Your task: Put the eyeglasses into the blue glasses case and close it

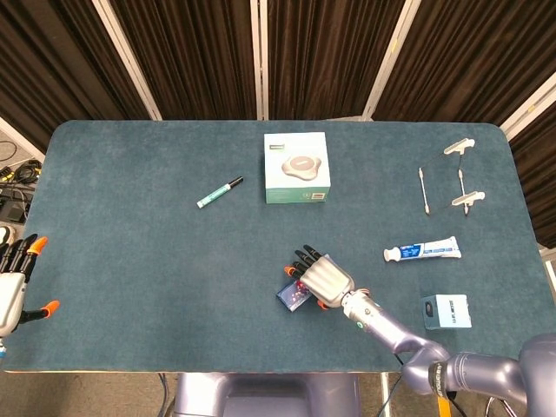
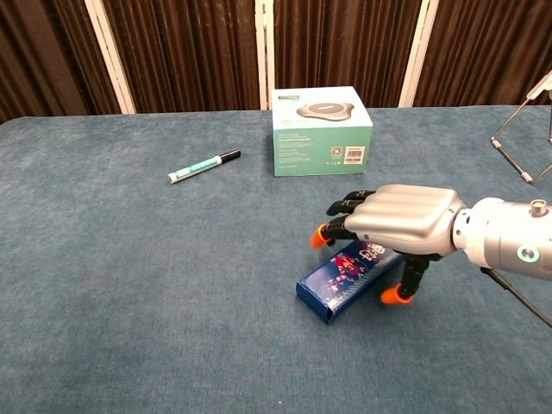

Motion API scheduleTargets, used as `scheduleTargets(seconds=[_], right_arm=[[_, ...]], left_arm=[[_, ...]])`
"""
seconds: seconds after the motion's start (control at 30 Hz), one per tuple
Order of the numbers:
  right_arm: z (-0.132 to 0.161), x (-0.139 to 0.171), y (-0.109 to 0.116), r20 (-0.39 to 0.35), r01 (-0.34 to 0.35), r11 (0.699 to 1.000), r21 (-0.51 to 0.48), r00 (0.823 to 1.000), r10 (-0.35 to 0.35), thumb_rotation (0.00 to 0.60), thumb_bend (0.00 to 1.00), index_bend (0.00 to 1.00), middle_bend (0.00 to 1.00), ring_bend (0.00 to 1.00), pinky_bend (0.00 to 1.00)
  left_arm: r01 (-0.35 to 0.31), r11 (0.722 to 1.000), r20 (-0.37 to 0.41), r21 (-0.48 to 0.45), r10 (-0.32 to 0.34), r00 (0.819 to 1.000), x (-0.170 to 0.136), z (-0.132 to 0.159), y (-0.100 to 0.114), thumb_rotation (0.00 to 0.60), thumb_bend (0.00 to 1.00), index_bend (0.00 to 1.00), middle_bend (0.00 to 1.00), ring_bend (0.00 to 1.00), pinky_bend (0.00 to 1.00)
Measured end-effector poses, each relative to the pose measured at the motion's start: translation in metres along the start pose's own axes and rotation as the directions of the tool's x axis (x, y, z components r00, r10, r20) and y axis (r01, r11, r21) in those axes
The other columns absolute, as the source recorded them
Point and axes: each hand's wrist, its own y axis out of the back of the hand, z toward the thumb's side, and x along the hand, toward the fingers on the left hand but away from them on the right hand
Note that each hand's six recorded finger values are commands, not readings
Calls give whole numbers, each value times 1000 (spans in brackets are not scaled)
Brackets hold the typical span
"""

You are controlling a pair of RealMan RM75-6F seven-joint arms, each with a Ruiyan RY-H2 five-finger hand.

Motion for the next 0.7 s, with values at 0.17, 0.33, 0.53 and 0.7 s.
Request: scheduleTargets(seconds=[0.17, 0.33, 0.53, 0.7], right_arm=[[1, -1, -2, -6, 12, 1000, -6, 1000, -12, 600, 256, 462, 410, 199, 0], [1, 1, -3, -9, 15, 1000, -19, 1000, -15, 600, 234, 310, 261, 138, 0], [-2, 7, -3, -4, -3, 1000, -19, 1000, 3, 600, 138, 0, 0, 0, 0], [-7, 23, 12, 20, 39, 999, -18, 999, -39, 600, 134, 0, 0, 0, 0]], left_arm=[[0, 1000, 1, 1, 0, 1000, 0, 0, 0, 600, 0, 0, 0, 0, 0], [-2, 1000, -1, 2, 2, 1000, 0, 0, 0, 600, 0, 0, 0, 0, 0], [-2, 1000, 3, 0, 2, 1000, -1, 1, 0, 600, 0, 0, 0, 0, 0], [-13, 1000, 8, -11, 13, 1000, -3, 1, 4, 600, 0, 0, 0, 0, 0]])
